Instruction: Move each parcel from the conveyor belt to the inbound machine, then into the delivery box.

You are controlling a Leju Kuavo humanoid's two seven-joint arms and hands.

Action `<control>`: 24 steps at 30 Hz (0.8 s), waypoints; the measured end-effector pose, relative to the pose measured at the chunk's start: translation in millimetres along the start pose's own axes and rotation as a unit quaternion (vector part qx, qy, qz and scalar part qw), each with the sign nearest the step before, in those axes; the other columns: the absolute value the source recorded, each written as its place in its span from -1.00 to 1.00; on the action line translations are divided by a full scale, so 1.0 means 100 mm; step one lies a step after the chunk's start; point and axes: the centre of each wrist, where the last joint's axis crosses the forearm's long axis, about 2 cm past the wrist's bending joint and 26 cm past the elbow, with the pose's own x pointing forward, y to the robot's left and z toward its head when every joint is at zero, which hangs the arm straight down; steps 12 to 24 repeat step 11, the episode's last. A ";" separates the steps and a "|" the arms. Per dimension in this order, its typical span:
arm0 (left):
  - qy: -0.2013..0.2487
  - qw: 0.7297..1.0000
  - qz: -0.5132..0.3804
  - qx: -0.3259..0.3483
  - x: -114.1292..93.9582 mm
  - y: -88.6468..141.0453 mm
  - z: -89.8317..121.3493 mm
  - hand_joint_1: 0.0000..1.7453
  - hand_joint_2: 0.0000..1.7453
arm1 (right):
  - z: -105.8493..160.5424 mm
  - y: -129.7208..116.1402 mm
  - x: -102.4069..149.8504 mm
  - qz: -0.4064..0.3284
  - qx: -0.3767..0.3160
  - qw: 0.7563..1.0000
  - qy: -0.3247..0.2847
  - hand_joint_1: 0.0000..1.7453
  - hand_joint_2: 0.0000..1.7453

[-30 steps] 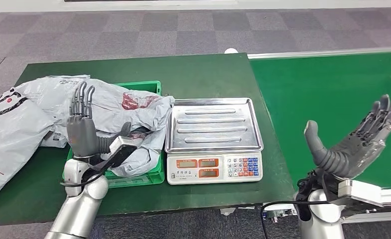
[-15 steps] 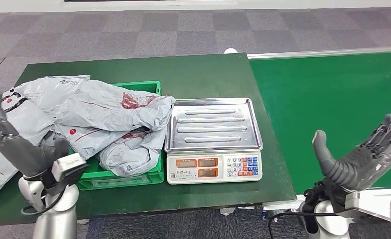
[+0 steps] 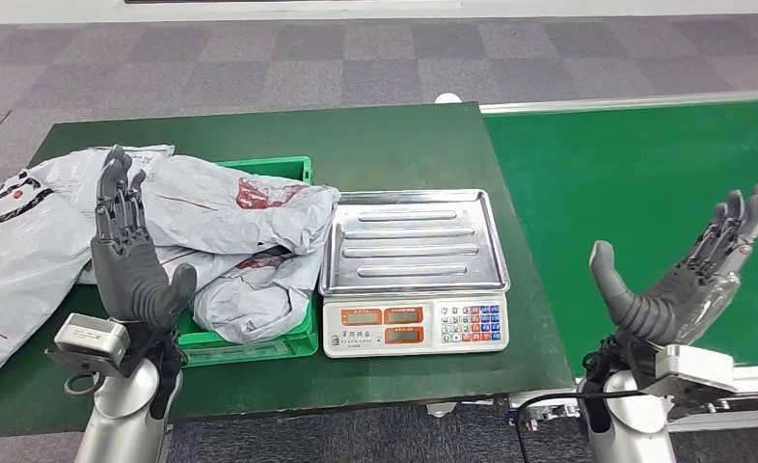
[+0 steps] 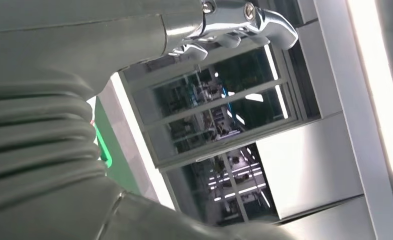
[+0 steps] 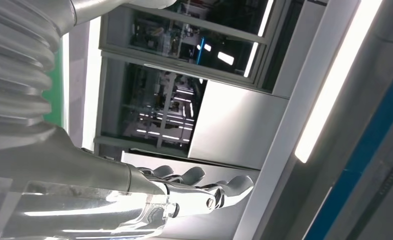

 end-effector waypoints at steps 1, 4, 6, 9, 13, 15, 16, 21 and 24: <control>0.000 1.000 0.000 -0.002 0.00 0.00 0.00 -1.00 1.00 | 0.00 0.00 -0.01 0.000 0.001 1.000 0.001 -1.00 1.00; 0.001 1.000 0.002 -0.006 0.00 -0.01 0.01 -1.00 1.00 | 0.01 0.01 -0.02 0.000 0.002 1.000 0.003 -1.00 1.00; 0.003 1.000 0.013 -0.012 0.00 -0.02 0.01 -1.00 1.00 | 0.01 0.01 -0.03 -0.001 0.005 1.000 0.004 -1.00 1.00; 0.029 0.995 0.086 -0.048 -0.03 -0.09 0.02 -1.00 1.00 | 0.01 0.02 -0.08 -0.008 0.023 1.000 0.014 -1.00 1.00; 0.044 0.987 0.135 -0.074 -0.05 -0.15 0.04 -1.00 1.00 | 0.01 0.02 -0.12 -0.010 0.035 0.999 0.019 -1.00 1.00; 0.044 0.987 0.135 -0.074 -0.05 -0.15 0.04 -1.00 1.00 | 0.01 0.02 -0.12 -0.010 0.035 0.999 0.019 -1.00 1.00; 0.044 0.987 0.135 -0.074 -0.05 -0.15 0.04 -1.00 1.00 | 0.01 0.02 -0.12 -0.010 0.035 0.999 0.019 -1.00 1.00; 0.044 0.987 0.135 -0.074 -0.05 -0.15 0.04 -1.00 1.00 | 0.01 0.02 -0.12 -0.010 0.035 0.999 0.019 -1.00 1.00; 0.044 0.987 0.135 -0.074 -0.05 -0.15 0.04 -1.00 1.00 | 0.01 0.02 -0.12 -0.010 0.035 0.999 0.019 -1.00 1.00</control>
